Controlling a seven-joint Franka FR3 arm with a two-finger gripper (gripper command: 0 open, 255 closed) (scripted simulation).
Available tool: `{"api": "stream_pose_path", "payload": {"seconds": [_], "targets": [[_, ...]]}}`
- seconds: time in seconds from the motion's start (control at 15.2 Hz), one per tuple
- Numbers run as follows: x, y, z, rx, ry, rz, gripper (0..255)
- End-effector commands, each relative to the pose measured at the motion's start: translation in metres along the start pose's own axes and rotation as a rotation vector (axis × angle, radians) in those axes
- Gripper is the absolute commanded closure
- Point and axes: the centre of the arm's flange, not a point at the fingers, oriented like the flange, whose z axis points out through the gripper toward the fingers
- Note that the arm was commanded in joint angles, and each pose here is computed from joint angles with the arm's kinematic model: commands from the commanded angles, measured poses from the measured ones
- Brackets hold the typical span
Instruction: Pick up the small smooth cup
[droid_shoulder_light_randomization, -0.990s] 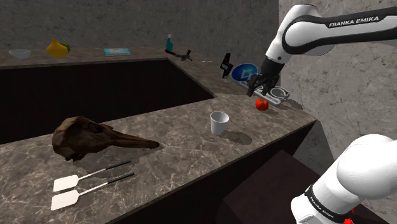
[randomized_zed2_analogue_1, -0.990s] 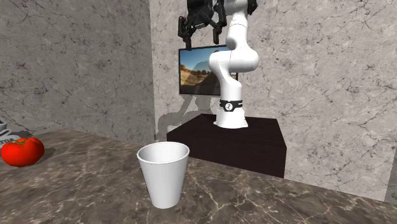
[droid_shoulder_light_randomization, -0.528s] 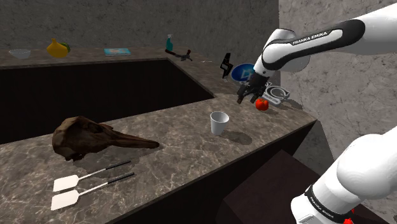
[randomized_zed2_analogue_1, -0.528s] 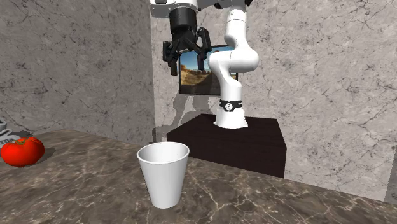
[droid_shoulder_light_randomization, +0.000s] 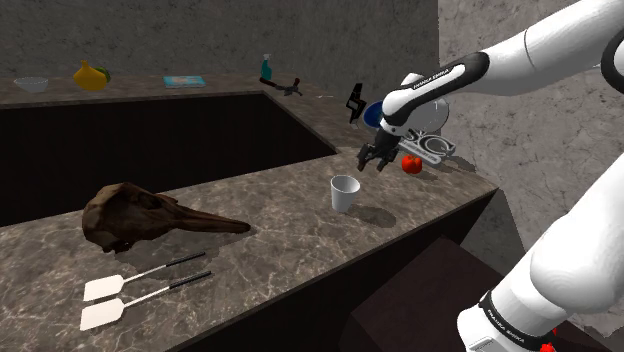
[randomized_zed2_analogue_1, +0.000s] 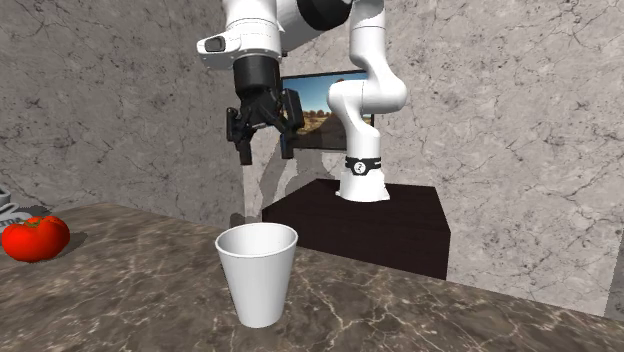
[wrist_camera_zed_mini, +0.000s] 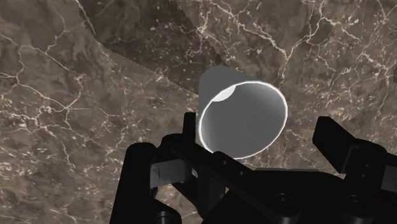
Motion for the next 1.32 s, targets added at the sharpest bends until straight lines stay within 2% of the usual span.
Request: {"api": "stream_pose_path", "payload": {"seconds": [0.0,0.4,1.06,1.12,1.25], "targets": [[0.012,0.010,0.022,0.009,0.002,0.007,0],[0.053,0.032,0.087,0.035,0.004,0.025,0],[0.052,0.041,0.130,0.037,0.004,0.026,0],[0.052,0.042,0.131,0.037,0.004,0.026,255],[0.053,0.042,0.131,0.037,0.004,0.026,255]]}}
